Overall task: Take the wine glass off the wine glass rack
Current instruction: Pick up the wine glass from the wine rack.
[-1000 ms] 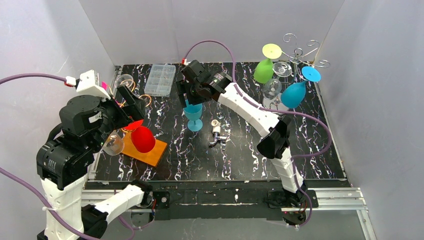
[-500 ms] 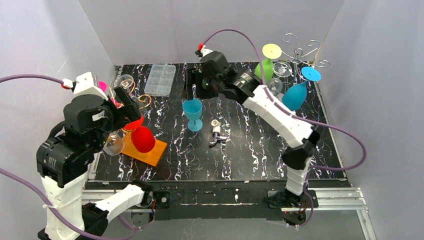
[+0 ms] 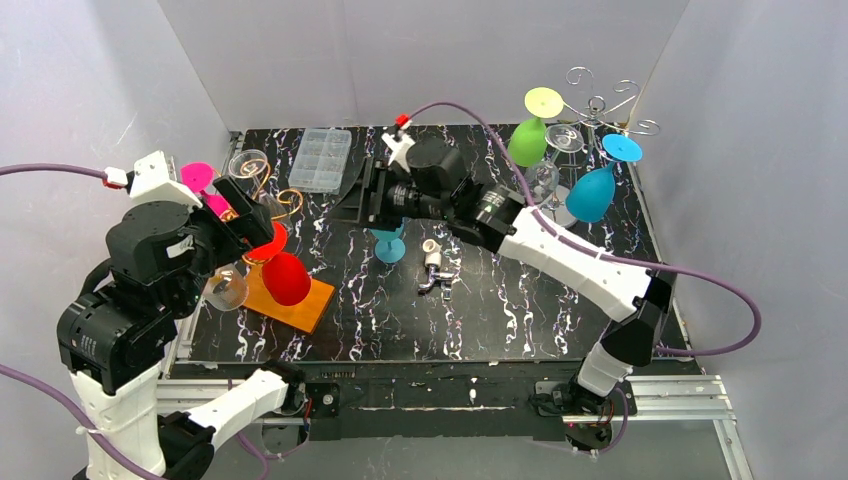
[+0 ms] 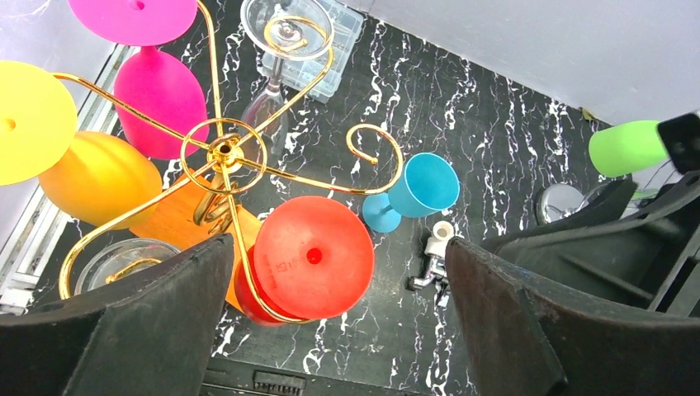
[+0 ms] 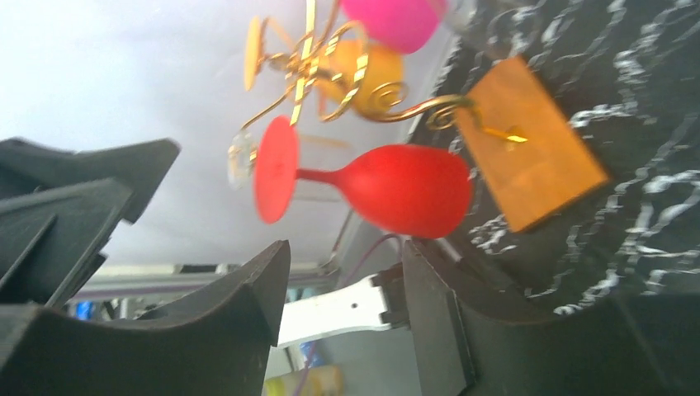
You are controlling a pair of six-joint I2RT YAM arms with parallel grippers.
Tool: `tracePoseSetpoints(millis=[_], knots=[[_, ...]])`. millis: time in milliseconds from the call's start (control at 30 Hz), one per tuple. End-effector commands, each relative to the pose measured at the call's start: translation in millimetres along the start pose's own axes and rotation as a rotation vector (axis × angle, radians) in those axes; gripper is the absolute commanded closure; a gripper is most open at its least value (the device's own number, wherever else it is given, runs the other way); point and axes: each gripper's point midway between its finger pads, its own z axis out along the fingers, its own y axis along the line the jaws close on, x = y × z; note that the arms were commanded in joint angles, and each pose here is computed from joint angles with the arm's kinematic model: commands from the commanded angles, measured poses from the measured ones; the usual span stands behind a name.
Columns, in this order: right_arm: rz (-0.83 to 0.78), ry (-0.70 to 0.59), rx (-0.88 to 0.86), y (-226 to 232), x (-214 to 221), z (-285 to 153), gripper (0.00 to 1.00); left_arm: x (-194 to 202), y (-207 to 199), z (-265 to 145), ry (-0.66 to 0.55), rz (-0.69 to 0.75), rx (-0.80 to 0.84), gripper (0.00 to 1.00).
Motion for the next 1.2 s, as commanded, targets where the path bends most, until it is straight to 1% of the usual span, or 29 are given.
tracePoseSetpoints(millis=[0,100,267,633,800,967,1167], knots=[[0.072,0.004,-0.202,57,12,6,0.41,-6,1,-6,-0.032,-0.034,0.011,0.01],[0.112,0.027,-0.230,62,27,18,0.48,-5,3,-9,-0.036,-0.047,0.016,0.01],[0.138,0.067,-0.239,65,42,35,0.51,-7,5,-14,-0.048,-0.057,0.023,0.00],[0.166,0.077,-0.249,65,48,57,0.52,-11,5,-18,-0.062,-0.061,0.032,0.01],[0.178,0.076,-0.244,63,51,58,0.53,-10,6,-18,-0.062,-0.060,0.030,0.01],[0.173,0.053,-0.241,63,47,56,0.53,-9,6,-18,-0.059,-0.058,0.032,0.01],[0.176,0.069,-0.252,68,50,65,0.54,-8,6,-18,-0.060,-0.061,0.032,0.01]])
